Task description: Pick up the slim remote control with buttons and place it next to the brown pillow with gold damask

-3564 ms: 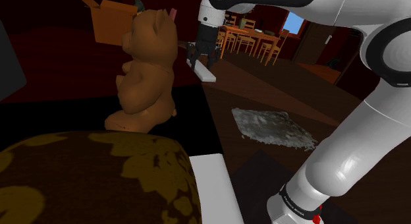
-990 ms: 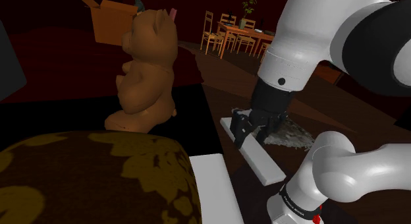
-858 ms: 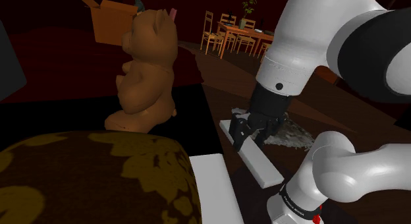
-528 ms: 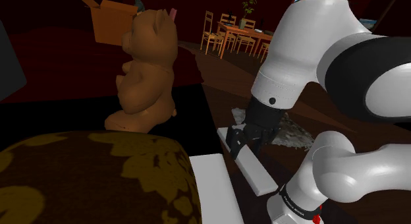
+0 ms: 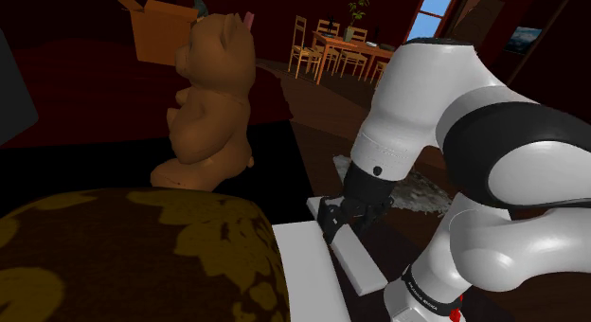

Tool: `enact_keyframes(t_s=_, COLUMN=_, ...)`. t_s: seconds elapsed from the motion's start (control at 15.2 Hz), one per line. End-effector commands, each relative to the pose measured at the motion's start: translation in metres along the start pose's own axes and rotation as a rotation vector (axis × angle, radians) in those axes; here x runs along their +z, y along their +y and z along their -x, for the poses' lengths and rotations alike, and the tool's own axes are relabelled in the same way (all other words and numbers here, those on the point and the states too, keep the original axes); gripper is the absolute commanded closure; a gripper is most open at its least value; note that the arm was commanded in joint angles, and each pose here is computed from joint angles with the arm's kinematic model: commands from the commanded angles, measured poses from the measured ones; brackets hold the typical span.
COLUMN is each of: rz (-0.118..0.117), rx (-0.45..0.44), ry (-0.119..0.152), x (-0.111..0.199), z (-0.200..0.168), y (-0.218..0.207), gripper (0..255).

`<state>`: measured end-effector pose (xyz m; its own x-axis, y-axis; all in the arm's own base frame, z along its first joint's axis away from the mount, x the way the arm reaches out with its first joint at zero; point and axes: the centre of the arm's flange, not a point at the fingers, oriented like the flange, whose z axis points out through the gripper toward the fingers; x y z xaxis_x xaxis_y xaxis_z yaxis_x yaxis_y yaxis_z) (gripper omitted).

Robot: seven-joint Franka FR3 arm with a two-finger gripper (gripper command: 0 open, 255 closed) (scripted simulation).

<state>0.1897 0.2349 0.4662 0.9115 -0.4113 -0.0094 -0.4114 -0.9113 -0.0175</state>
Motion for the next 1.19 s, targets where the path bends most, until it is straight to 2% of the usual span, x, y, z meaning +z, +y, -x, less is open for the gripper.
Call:
enact_keyframes(t_s=0.0, rz=-0.001, rx=0.0, ry=0.0, x=0.011, z=0.0, y=0.002, gripper=255)
enact_keyframes(t_s=1.12, rz=-0.001, rx=0.0, ry=0.0, x=0.101, z=-0.001, y=0.003, gripper=255)
